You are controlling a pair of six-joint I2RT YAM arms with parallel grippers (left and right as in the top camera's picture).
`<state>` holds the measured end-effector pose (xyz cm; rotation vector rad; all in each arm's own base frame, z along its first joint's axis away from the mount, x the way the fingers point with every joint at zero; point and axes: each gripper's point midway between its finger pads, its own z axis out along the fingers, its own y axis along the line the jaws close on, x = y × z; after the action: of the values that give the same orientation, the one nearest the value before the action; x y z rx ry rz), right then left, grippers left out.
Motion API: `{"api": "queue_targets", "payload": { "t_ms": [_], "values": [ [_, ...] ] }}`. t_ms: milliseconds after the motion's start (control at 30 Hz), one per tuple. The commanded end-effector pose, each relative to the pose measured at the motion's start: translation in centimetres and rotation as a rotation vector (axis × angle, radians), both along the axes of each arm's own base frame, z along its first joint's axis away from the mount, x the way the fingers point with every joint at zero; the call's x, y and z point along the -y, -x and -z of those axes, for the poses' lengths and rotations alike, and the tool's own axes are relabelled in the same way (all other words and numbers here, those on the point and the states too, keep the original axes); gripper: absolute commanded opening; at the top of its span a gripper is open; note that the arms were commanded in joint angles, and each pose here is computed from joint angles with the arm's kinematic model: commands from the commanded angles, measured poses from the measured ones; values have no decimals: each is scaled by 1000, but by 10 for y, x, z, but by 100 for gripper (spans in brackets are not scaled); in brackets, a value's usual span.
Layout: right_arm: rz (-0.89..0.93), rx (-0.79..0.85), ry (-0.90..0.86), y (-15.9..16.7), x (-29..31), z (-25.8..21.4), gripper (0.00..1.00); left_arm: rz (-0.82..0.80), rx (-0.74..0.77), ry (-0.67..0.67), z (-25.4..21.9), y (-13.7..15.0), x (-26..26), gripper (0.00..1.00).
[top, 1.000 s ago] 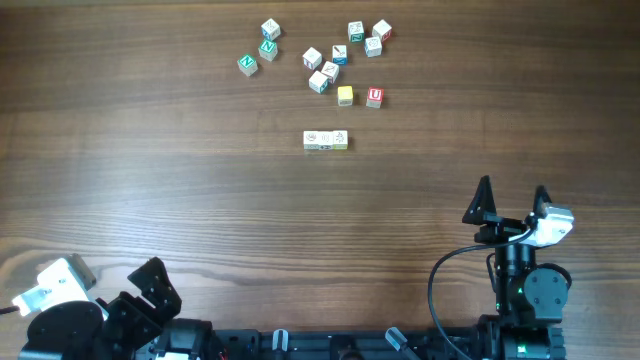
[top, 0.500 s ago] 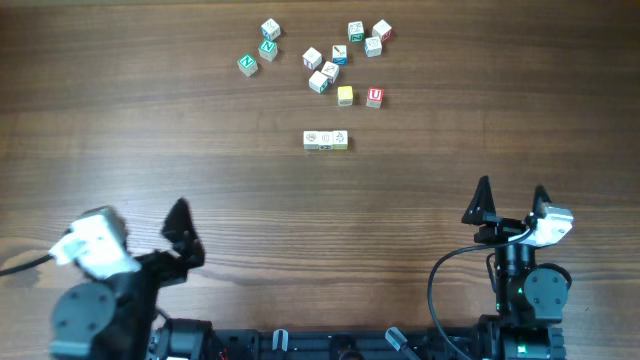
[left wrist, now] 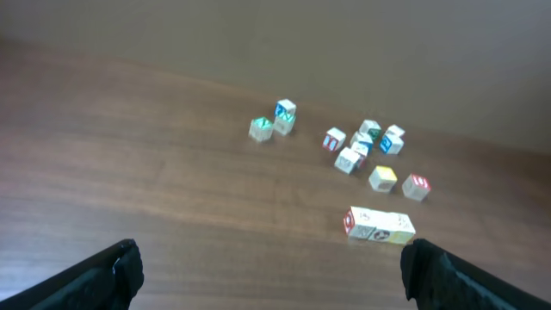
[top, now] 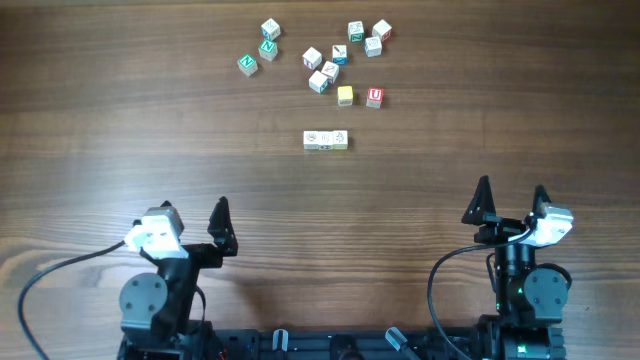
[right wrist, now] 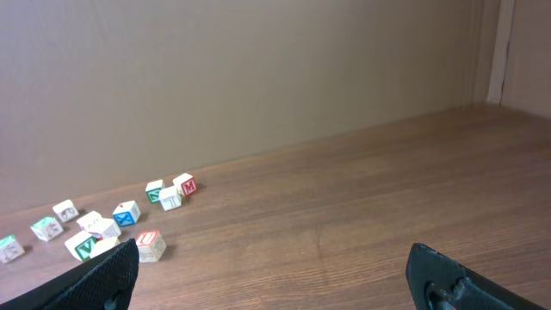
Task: Form a horizontal line
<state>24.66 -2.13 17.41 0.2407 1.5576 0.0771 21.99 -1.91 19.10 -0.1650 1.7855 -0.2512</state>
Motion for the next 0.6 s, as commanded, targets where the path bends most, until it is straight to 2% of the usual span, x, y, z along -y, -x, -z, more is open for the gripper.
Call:
{"api": "queue_targets", "payload": {
  "t_ms": [0, 233, 433, 567],
  "values": [
    [-13, 14, 18, 1, -2, -3, 100, 20, 29, -13, 18, -7, 3, 100],
    [-13, 13, 18, 1, -2, -3, 100, 20, 133, -4, 34, -24, 5, 100],
    [-13, 14, 18, 1, -2, -3, 100, 30, 150, -78, 34, -25, 5, 100],
    [-13, 13, 18, 1, -2, -3, 100, -12, 205, -77, 20, -26, -2, 100]
  ]
}}
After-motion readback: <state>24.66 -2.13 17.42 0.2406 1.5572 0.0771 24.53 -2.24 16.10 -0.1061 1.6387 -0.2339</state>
